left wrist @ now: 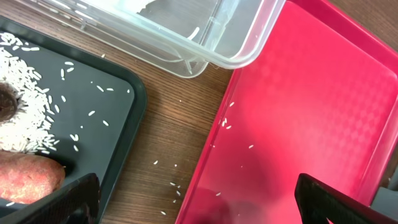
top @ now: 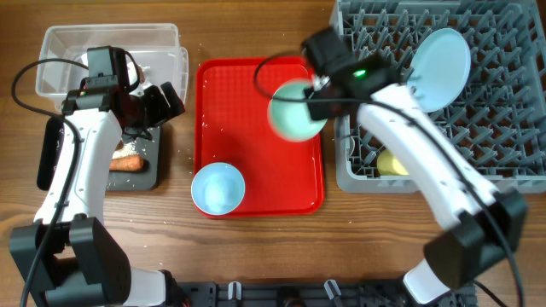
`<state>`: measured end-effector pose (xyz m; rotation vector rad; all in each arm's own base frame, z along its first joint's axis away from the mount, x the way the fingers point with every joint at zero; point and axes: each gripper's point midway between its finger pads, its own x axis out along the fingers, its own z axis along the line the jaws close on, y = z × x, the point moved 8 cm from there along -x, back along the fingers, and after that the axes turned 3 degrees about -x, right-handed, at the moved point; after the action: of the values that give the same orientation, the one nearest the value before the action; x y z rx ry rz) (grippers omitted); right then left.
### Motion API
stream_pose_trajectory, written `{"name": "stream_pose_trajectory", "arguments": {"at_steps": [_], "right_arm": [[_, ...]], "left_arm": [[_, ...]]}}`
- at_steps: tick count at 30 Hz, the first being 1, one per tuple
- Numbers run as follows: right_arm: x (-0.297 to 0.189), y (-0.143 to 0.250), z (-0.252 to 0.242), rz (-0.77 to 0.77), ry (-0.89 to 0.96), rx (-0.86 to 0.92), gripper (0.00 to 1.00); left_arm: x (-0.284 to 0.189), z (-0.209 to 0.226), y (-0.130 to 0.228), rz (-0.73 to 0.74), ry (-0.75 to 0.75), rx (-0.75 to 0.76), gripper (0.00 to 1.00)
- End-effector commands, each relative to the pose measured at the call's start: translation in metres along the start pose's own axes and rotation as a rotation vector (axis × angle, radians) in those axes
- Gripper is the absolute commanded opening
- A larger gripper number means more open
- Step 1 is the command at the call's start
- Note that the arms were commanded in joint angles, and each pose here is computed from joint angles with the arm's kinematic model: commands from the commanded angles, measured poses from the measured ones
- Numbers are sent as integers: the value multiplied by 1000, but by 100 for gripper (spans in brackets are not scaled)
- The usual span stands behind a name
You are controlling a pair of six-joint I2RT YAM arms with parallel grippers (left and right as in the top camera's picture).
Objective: Sort waste into correct bins and load items into the dishwasher rack
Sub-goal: 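Carry the green bowl into the grey rack and release it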
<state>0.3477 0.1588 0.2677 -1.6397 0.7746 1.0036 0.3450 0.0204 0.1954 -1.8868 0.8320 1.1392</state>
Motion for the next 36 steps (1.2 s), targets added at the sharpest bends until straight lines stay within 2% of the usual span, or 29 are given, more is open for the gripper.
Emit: {"name": "stream_pose_trajectory", "arguments": {"at_steps": [1,2,4,8,14,18,26,36], "right_arm": [[-55,-31,-81,-259,575,185,4],[-59,-37,-97,-300,719,222,4],[-58,-52,-118,-334,863,214,4],[-27,-75,-136,-293,934,86,4],[34,-96,-131,-110,1120,-181,4],[75,-98,-116,-63,1110,-263,4],[104,-89,-93,-10,1038,-373,4],[117,-86,-103,-23,1043,-299,4]], "left_arm": [[-5,-1,-3,-21,3,-8,100],[-5,-1,-3,-21,3,-8,100],[-5,-1,-3,-21,3,-8,100],[-5,-1,-3,-21,3,-8,100],[-5,-1,-3,-21,3,-8,100],[-5,-1,-3,-21,3,-8,100],[-5,-1,-3,-21,3,-8,100],[-5,-1,-3,-21,3,-8,100]]}}
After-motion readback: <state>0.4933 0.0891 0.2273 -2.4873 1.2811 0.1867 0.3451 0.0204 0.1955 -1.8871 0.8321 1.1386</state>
